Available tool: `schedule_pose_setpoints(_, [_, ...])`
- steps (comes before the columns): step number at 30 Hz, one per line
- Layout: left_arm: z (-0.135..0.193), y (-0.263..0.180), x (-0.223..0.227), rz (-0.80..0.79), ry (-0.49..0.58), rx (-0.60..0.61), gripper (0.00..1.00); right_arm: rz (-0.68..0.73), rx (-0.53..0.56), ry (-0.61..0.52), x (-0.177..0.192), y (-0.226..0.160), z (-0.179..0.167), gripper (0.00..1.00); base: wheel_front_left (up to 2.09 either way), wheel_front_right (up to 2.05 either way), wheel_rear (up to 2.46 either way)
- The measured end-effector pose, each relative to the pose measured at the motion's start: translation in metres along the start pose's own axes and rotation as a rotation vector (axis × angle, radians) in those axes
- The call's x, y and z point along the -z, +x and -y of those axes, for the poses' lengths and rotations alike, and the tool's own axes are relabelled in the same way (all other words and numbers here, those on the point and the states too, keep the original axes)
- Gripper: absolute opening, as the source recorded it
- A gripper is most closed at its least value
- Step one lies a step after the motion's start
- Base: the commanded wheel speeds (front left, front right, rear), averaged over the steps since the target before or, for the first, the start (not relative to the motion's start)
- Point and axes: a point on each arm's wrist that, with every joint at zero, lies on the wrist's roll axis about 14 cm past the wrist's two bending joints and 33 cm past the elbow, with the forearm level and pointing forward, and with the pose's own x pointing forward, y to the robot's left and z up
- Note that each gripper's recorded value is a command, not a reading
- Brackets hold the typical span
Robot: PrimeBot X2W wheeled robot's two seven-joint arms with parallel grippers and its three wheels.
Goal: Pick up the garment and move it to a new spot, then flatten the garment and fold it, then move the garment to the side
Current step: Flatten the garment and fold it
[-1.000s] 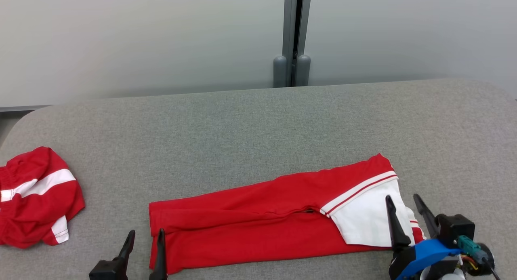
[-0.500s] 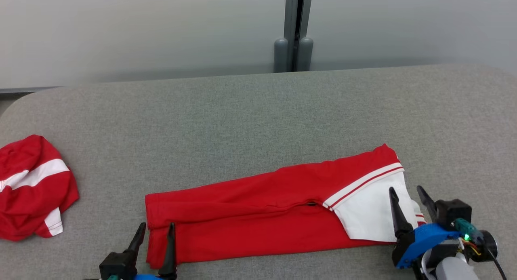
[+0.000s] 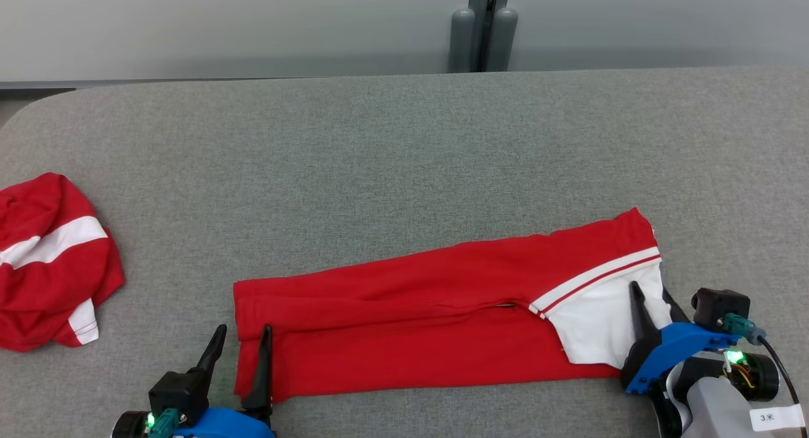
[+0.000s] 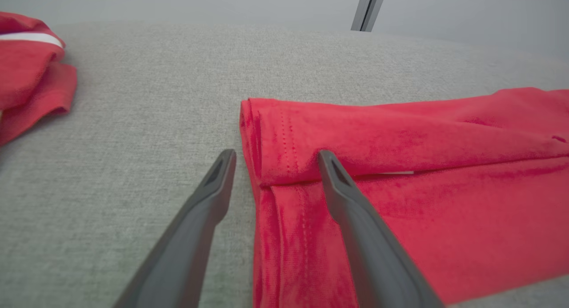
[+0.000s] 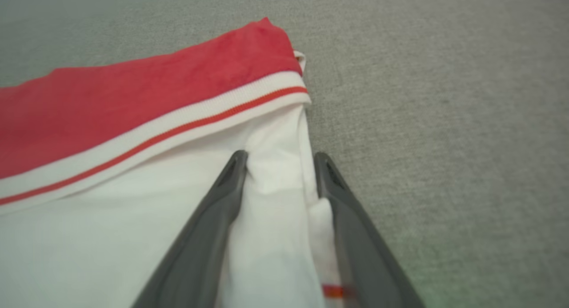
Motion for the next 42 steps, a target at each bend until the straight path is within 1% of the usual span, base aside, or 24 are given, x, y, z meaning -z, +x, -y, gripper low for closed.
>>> schedule_pose_setpoints(3, [-0.001, 0.001, -0.001, 0.001, 0.0, 0.002, 1.0, 0.022, 0.024, 0.029, -0.002, -0.003, 0.006, 0.0, 0.0, 0.0, 0.0])
schedule_pose_setpoints(6, [0.002, 0.001, -0.002, 0.006, 0.003, 0.012, 1.0, 0.054, 0.065, 0.036, -0.009, -0.009, 0.019, 0.0, 0.0, 0.0, 0.0])
schedule_pose_setpoints(8, [0.006, 0.001, -0.005, 0.014, 0.005, 0.022, 1.0, 0.081, 0.119, 0.035, -0.014, -0.017, 0.039, 0.0, 0.0, 0.0, 0.0])
schedule_pose_setpoints(9, [0.008, 0.0, -0.006, 0.017, 0.005, 0.026, 1.0, 0.107, 0.147, 0.031, -0.021, -0.022, 0.049, 0.0, 0.0, 0.0, 0.0])
schedule_pose_setpoints(11, [0.012, -0.001, -0.008, 0.025, 0.002, 0.033, 1.0, 0.175, 0.172, 0.011, -0.041, -0.027, 0.059, 0.0, 0.0, 0.0, 0.0])
schedule_pose_setpoints(13, [0.015, -0.003, -0.008, 0.029, 0.002, 0.038, 1.0, 0.255, 0.151, -0.013, -0.066, -0.029, 0.052, 0.0, 0.0, 0.0, 0.0])
schedule_pose_setpoints(15, [0.017, -0.007, -0.008, 0.032, 0.002, 0.039, 1.0, 0.315, 0.095, -0.025, -0.085, -0.03, 0.033, 0.0, 0.0, 0.0, 0.0])
schedule_pose_setpoints(16, [0.017, -0.009, -0.008, 0.034, 0.001, 0.038, 1.0, 0.336, 0.056, -0.015, -0.09, -0.031, 0.02, 0.0, 0.0, 0.0, 0.0])
schedule_pose_setpoints(23, [0.008, -0.028, -0.005, 0.042, -0.011, -0.005, 1.0, 0.408, -0.283, 0.051, -0.107, -0.042, -0.093, 0.0, 0.0, 0.0, 0.0])
schedule_pose_setpoints(28, [-0.008, -0.046, -0.003, 0.053, -0.028, -0.069, 1.0, 0.369, -0.484, 0.063, -0.098, -0.051, -0.162, 0.0, 0.0, 0.0, 0.0])
schedule_pose_setpoints(32, [-0.021, -0.063, 0.001, 0.061, -0.042, -0.125, 1.0, 0.326, -0.618, 0.063, -0.09, -0.058, -0.209, 0.0, 0.0, 0.0, 0.0])
schedule_pose_setpoints(38, [-0.041, -0.085, 0.007, 0.062, -0.063, -0.209, 1.0, 0.247, -0.745, 0.036, -0.073, -0.059, -0.257, 0.0, 0.0, 0.0, 0.0])
schedule_pose_setpoints(39, [-0.043, -0.087, 0.009, 0.059, -0.066, -0.219, 1.0, 0.232, -0.759, 0.033, -0.069, -0.058, -0.263, 0.06, 0.0, 0.0, 0.0])
schedule_pose_setpoints(40, [-0.045, -0.089, 0.01, 0.056, -0.068, -0.228, 1.0, 0.218, -0.768, 0.032, -0.066, -0.057, -0.266, 0.46, 0.0, 0.0, 0.0])
schedule_pose_setpoints(41, [-0.047, -0.09, 0.011, 0.052, -0.071, -0.235, 1.0, 0.209, -0.775, 0.036, -0.064, -0.056, -0.269, 1.0, 0.0, 0.0, 0.0])
schedule_pose_setpoints(42, [-0.048, -0.091, 0.012, 0.049, -0.072, -0.24, 1.0, 0.203, -0.782, 0.044, -0.064, -0.056, -0.272, 1.0, 0.0, 0.0, 0.0])
